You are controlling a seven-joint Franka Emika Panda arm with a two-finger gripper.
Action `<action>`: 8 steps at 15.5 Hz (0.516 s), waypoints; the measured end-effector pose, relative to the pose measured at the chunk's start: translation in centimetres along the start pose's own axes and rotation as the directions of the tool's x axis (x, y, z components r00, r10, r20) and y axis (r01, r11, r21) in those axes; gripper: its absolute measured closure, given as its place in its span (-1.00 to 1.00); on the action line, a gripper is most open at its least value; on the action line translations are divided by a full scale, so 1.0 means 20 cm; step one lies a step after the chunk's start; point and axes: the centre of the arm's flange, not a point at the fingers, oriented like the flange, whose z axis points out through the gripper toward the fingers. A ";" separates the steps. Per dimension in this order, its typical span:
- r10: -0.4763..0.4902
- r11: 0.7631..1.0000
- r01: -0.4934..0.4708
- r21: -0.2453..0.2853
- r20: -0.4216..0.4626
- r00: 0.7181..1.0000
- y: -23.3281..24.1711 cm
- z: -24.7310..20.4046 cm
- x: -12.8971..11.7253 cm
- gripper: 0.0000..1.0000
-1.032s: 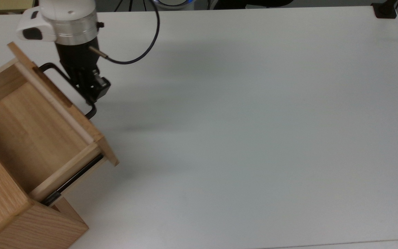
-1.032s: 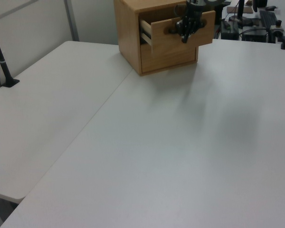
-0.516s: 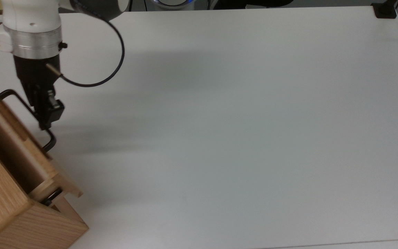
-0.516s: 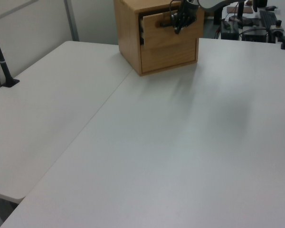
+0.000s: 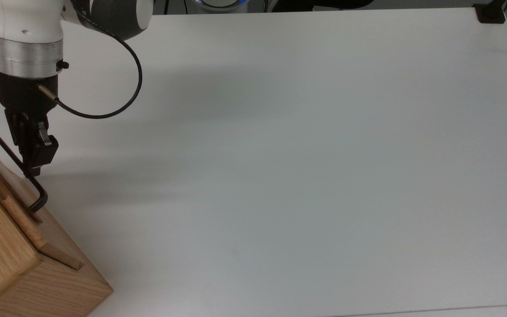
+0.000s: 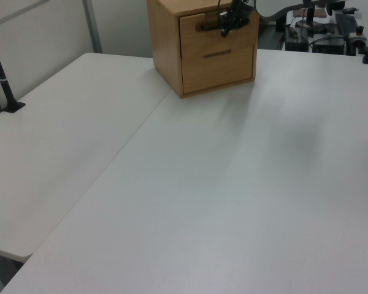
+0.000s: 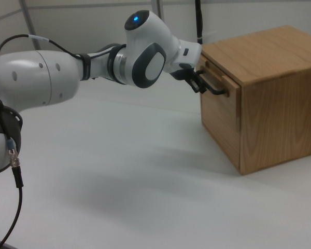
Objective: Close the drawer by sliding it
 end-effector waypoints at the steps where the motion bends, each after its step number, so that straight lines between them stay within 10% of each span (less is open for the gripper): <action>1: -0.001 1.000 0.001 0.003 -0.016 1.000 0.00 0.01 0.00 0.93; 8: -0.022 1.000 0.022 -0.003 -0.067 0.997 -0.01 0.05 0.00 0.93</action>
